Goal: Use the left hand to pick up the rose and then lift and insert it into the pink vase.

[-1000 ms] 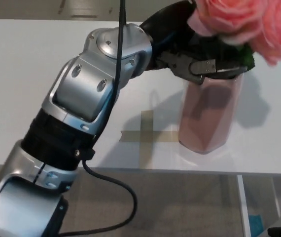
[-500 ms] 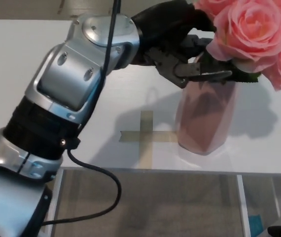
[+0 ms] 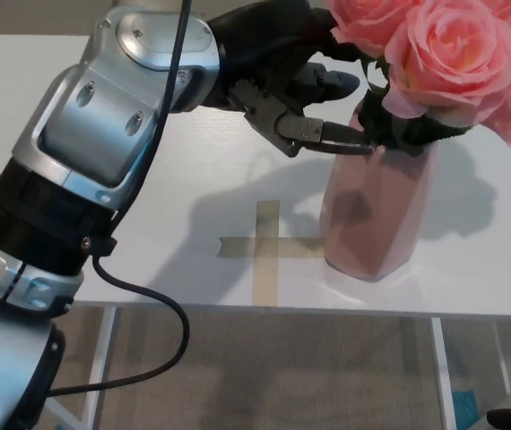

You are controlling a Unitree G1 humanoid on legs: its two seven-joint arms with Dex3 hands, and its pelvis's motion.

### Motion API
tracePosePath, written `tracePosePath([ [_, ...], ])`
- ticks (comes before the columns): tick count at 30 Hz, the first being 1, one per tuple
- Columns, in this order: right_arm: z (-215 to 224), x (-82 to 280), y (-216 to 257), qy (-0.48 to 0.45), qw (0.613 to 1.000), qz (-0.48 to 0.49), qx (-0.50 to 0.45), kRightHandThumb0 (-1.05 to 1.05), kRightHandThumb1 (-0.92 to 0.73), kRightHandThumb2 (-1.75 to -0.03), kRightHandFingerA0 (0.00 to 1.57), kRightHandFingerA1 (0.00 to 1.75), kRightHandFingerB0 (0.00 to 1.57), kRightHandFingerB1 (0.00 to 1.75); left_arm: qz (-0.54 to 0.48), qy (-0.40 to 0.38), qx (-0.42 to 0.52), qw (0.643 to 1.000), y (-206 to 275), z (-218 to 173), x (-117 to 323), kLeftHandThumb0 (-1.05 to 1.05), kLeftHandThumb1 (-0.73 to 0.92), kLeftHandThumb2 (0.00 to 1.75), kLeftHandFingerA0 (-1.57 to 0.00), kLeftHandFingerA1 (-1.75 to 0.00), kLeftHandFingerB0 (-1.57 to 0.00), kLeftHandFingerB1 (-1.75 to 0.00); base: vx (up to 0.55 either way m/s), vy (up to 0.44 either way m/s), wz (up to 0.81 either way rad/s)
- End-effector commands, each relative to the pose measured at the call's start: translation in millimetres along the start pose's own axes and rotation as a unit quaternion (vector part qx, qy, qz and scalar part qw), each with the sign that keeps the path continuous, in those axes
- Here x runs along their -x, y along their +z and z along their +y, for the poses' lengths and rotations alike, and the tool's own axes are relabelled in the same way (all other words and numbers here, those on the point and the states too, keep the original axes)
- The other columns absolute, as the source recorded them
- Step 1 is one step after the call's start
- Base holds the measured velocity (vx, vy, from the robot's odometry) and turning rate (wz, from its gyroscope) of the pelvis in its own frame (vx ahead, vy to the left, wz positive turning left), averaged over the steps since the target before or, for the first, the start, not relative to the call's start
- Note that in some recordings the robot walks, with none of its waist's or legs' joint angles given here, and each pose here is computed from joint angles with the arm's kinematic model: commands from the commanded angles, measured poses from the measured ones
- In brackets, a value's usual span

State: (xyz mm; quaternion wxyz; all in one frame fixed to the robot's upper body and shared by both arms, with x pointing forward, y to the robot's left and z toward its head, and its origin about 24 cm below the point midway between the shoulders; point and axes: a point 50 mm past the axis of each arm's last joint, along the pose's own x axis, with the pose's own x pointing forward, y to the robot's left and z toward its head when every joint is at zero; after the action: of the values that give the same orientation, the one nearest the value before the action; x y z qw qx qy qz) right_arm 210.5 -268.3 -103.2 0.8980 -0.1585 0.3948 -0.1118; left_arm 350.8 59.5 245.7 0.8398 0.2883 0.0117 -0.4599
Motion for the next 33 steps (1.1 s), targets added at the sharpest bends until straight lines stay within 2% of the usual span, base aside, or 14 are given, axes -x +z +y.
tracePosePath([
  [1,-2.4,0.5,-4.3,0.003,1.0,0.011,-0.002,-0.3,-0.4,-0.81,0.62,0.64,0.51,0.58,-0.004,-0.002,-0.016,1.0,0.0,4.9,5.9,-0.88,0.44,0.61,0.0,0.0,0.0,0.0,0.0,0.0,0.0],
  [5,-2.5,0.4,-3.5,0.004,1.0,0.008,0.002,-0.31,-0.4,-0.81,0.62,0.64,0.51,0.58,-0.006,0.002,-0.019,1.0,-0.1,8.7,9.5,-0.88,0.43,0.62,0.0,0.0,0.0,0.0,0.0,0.0,0.0],
  [6,-2.5,0.4,-3.5,0.005,1.0,0.008,0.001,-0.27,-0.56,-0.56,0.67,0.49,0.63,0.45,-0.006,0.003,-0.021,1.0,-0.2,9.6,10.1,-0.89,0.44,0.61,0.0,0.0,0.0,0.0,0.0,0.0,0.0],
  [19,-2.7,0.5,-4.6,0.006,1.0,0.011,-0.001,-0.28,-0.56,-0.56,0.67,0.49,0.62,0.45,0.016,0.004,-0.036,0.999,-10.8,18.7,22.5,-0.89,0.44,0.61,0.0,0.0,0.0,-0.01,0.0,0.0,0.0],
  [20,-2.7,0.5,-4.8,0.006,1.0,0.012,-0.001,-0.27,-0.55,-0.56,0.67,0.49,0.62,0.45,0.033,0.011,-0.065,0.997,-10.4,21.0,25.0,-0.72,0.39,0.83,0.0,0.0,0.0,-0.01,0.0,0.0,0.0],
  [23,-2.4,0.6,-5.6,0.006,1.0,0.014,-0.003,-0.27,-0.56,-0.56,0.67,0.48,0.62,0.45,0.085,0.039,-0.154,0.984,-9.2,24.3,30.5,-0.72,0.39,0.83,0.0,0.0,0.0,-0.01,0.0,0.0,0.0],
  [28,-2.0,1.1,-7.2,0.007,1.0,0.015,-0.002,-0.27,-0.56,-0.56,0.67,0.48,0.62,0.45,0.111,0.055,-0.172,0.977,-16.1,24.4,35.3,-0.72,0.39,0.84,0.0,0.0,0.0,0.0,0.0,0.0,0.0],
  [32,-3.0,1.2,-7.8,0.006,1.0,0.016,0.001,-0.27,-0.55,-0.56,0.66,0.48,0.62,0.45,0.118,0.044,-0.139,0.982,-25.9,27.8,39.1,-0.72,0.4,0.84,0.0,0.0,0.0,0.0,0.0,0.0,0.0],
  [33,-2.5,1.1,-6.9,0.007,1.0,0.014,0.001,-0.27,-0.55,-0.56,0.66,0.48,0.62,0.45,0.124,0.038,-0.123,0.984,-30.3,29.4,41.6,-0.67,0.36,0.83,-0.01,-0.15,0.0,-0.04,0.0,0.0,0.0],
])
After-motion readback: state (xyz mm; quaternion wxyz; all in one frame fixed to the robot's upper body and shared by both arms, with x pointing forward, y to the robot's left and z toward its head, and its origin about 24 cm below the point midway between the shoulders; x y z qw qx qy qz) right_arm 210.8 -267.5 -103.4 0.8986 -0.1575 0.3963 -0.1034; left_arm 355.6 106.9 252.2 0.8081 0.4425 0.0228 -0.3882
